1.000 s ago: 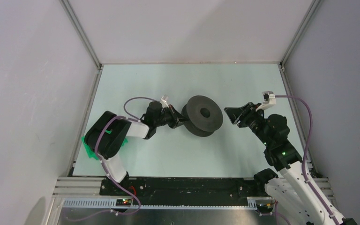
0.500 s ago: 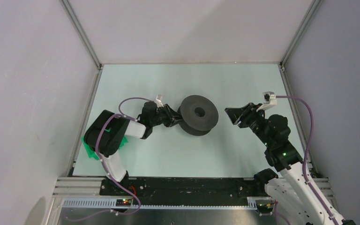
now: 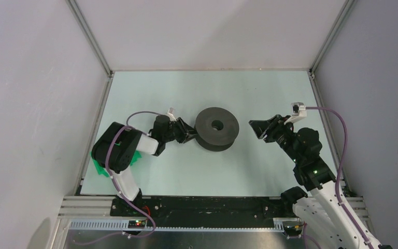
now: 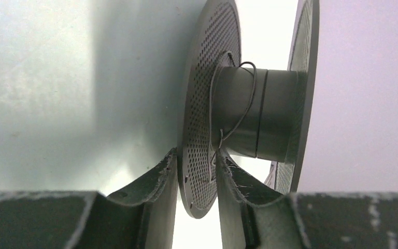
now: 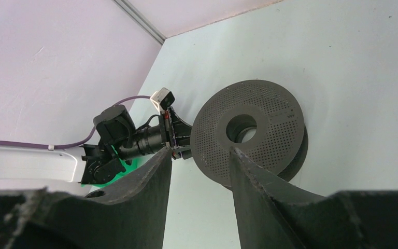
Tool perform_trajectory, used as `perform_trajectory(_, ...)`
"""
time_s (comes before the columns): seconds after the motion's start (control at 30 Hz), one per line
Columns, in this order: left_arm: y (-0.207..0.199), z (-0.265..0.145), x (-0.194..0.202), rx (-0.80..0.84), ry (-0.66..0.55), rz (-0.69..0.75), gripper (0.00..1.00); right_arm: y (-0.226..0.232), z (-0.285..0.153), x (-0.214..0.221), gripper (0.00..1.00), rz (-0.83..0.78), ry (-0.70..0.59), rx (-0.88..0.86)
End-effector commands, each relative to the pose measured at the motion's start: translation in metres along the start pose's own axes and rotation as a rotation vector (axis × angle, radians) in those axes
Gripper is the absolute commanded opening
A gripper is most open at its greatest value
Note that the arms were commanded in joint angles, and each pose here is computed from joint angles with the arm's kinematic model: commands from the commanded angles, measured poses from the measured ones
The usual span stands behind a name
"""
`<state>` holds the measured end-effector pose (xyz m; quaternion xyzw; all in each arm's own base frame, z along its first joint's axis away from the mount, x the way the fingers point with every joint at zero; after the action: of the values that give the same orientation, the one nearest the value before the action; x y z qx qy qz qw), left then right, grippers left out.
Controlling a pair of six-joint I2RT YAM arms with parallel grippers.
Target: Wrap the cables
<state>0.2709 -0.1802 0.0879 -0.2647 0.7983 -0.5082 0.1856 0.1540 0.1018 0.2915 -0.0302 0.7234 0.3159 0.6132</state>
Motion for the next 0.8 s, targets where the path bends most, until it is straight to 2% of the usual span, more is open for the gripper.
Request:
perform_trajectory(0.0,-0.006,-0.006,-0.007,0.031,-0.060,0.065,0.35,0.001,-0.002,-0.002,0.49,-0.011,-0.004,-0.008)
perform_trajectory(0.2,-0.003,-0.011,-0.008,0.010,-0.087,0.070,0.36,-0.002,0.000,0.002,0.50,-0.006,0.027,0.016)
perform_trajectory(0.57,-0.008,-0.034,-0.014,-0.048,-0.245,0.113,0.39,-0.003,-0.002,0.006,0.54,0.026,0.053,0.037)
perform_trajectory(0.7,-0.032,-0.058,-0.021,-0.089,-0.357,0.205,0.42,-0.005,-0.006,0.013,0.65,0.023,0.101,0.044)
perform_trajectory(0.77,-0.052,-0.075,-0.024,-0.095,-0.411,0.277,0.45,-0.006,-0.009,0.015,0.74,0.003,0.117,0.044)
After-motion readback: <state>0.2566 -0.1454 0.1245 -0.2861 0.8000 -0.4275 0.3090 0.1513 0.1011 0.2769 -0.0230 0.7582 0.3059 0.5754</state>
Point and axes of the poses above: each gripper's point midway between its finger pads, its own z axis out along the fingers, its own y axis along the line the jaws close on, x = y × z, the point moved 10 cm from there along -z, back along the fingers, and after that the axes turned 12 degrees about -z, right-handed, at the moved point
